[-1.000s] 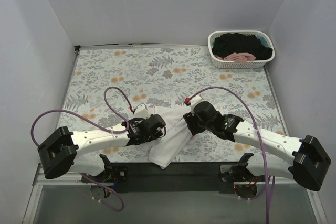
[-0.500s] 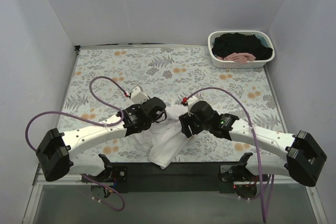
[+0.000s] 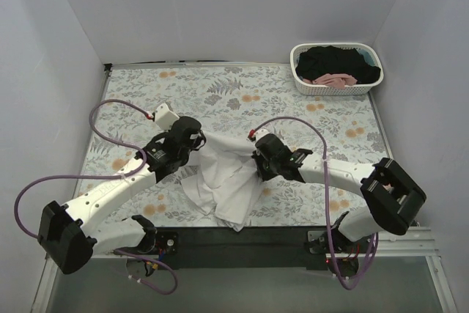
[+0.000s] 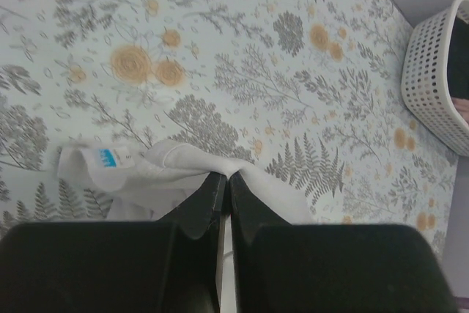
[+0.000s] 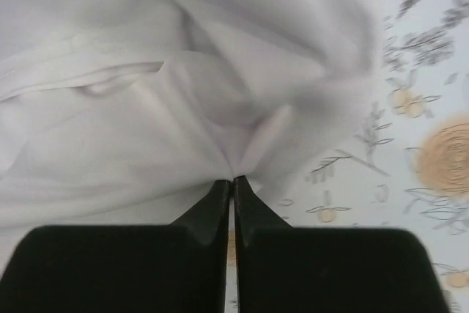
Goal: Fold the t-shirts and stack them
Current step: Flatten the tshirt out
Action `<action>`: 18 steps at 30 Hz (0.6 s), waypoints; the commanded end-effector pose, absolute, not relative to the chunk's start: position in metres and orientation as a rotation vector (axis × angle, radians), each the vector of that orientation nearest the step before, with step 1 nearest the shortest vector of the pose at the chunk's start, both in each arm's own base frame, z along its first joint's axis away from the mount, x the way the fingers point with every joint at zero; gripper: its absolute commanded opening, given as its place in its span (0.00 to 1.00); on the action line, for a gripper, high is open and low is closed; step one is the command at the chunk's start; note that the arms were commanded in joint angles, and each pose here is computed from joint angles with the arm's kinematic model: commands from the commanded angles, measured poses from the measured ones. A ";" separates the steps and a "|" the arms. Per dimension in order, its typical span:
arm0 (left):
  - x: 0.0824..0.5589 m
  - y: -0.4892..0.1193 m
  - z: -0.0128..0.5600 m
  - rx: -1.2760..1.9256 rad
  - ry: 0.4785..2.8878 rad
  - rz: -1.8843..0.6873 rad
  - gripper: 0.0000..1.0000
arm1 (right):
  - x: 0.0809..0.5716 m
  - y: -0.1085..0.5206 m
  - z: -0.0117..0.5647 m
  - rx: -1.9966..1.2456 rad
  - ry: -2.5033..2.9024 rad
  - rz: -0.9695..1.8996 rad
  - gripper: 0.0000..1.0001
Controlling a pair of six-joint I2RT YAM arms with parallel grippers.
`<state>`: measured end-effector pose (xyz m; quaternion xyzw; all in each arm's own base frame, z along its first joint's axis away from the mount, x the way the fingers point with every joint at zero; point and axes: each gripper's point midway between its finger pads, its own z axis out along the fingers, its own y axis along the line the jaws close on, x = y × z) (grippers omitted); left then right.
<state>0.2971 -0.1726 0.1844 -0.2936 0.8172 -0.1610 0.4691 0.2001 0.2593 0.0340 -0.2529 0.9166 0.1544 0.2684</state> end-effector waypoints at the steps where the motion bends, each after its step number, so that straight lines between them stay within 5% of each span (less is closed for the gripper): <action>1: 0.313 -0.136 0.222 -0.665 1.896 -0.317 0.00 | 0.276 0.219 0.079 -0.474 2.355 0.237 0.01; 5: 0.329 -0.103 0.236 -0.636 1.845 -0.239 0.00 | 0.333 0.158 0.123 -0.266 2.301 0.196 0.06; 8: 0.335 -0.098 0.227 -0.572 1.869 -0.194 0.00 | 0.353 0.152 0.153 -0.265 2.265 0.210 0.42; 11: 0.339 -0.099 0.209 -0.529 1.895 -0.172 0.00 | 0.335 0.183 0.157 -0.398 2.275 0.375 0.56; 18: 0.349 -0.093 0.178 -0.514 1.919 -0.121 0.00 | 0.272 0.207 0.108 -0.507 2.390 0.420 0.62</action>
